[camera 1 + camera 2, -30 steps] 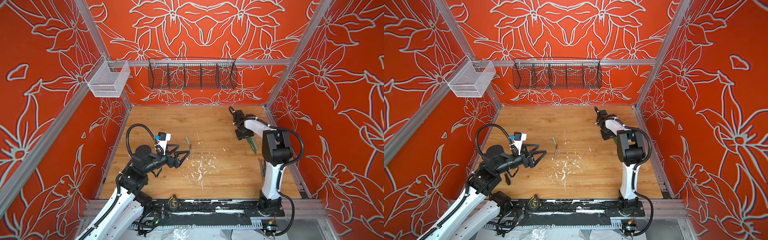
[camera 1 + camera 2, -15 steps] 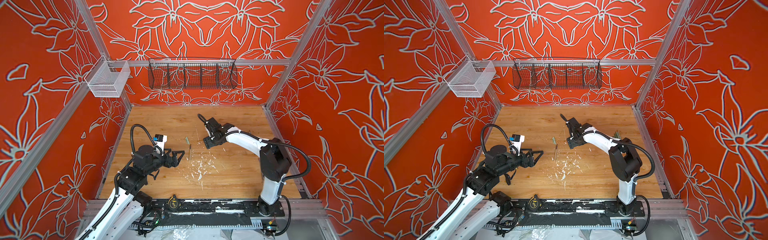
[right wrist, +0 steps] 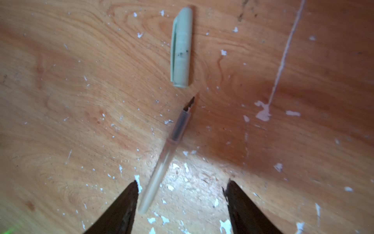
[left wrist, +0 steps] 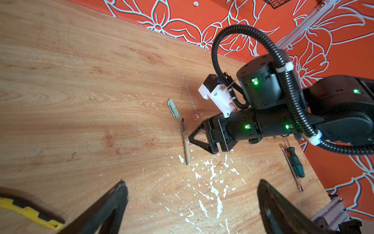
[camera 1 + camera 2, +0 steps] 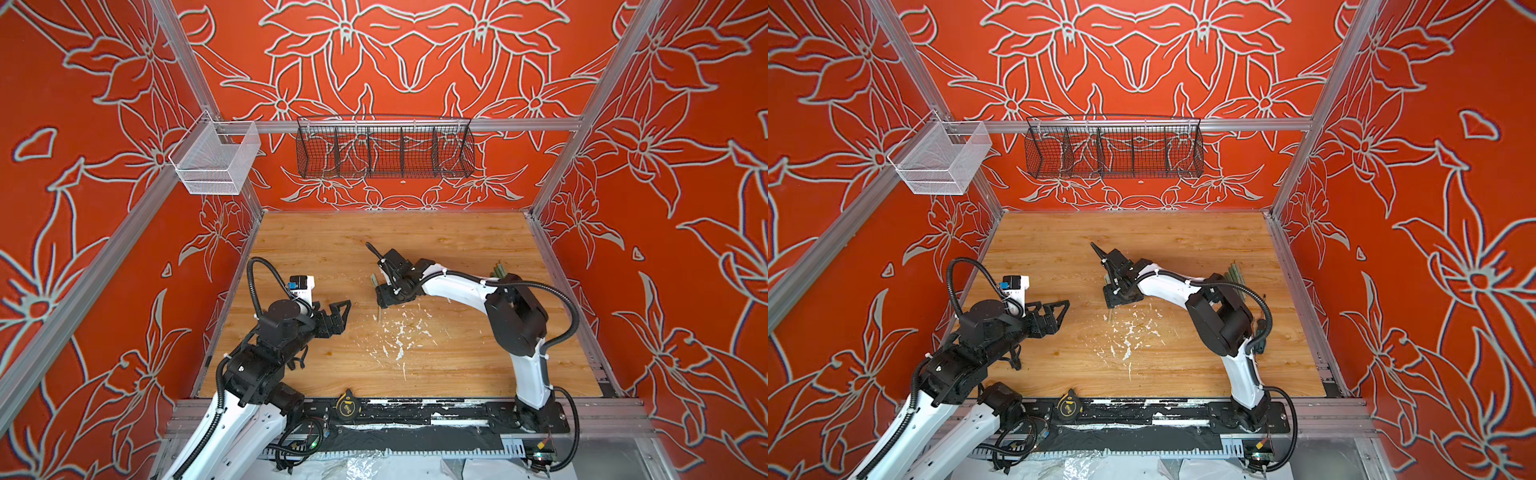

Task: Insert the pens into the pen caps
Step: 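Reach the right gripper to the beige pen and grasp it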

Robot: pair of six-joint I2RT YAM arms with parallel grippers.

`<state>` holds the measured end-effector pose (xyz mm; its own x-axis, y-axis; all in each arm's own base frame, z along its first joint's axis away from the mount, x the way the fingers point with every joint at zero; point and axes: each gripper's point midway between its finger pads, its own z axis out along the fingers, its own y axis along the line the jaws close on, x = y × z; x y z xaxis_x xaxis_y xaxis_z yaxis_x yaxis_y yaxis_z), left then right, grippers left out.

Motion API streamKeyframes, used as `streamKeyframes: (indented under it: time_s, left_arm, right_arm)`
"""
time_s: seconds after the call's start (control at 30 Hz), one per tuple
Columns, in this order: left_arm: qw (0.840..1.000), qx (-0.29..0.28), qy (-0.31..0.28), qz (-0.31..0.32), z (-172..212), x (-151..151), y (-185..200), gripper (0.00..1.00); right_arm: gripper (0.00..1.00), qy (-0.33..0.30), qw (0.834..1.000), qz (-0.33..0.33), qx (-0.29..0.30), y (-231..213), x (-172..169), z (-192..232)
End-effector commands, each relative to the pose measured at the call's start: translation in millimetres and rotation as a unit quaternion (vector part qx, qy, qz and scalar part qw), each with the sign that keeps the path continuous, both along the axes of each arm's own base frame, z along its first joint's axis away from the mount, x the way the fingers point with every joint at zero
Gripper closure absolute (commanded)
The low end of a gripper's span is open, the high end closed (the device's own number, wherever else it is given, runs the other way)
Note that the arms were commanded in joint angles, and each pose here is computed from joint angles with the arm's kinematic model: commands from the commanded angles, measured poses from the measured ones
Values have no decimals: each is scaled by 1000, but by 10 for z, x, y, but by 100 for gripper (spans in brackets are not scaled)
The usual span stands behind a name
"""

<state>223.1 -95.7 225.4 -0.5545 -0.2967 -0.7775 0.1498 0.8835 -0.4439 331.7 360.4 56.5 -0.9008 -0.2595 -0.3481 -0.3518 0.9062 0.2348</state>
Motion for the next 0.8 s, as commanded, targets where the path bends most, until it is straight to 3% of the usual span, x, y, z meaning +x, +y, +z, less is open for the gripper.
streamKeyframes:
  time_s: [0.0, 0.77]
  left_arm:
    - [1000, 3, 8, 17, -63, -1, 57, 3]
    - [999, -25, 28, 21, -225, 60, -11, 3]
  right_arm:
    - [34, 15, 1000, -8, 4, 158, -15, -37]
    - [76, 12, 995, -7, -97, 158, -7, -285]
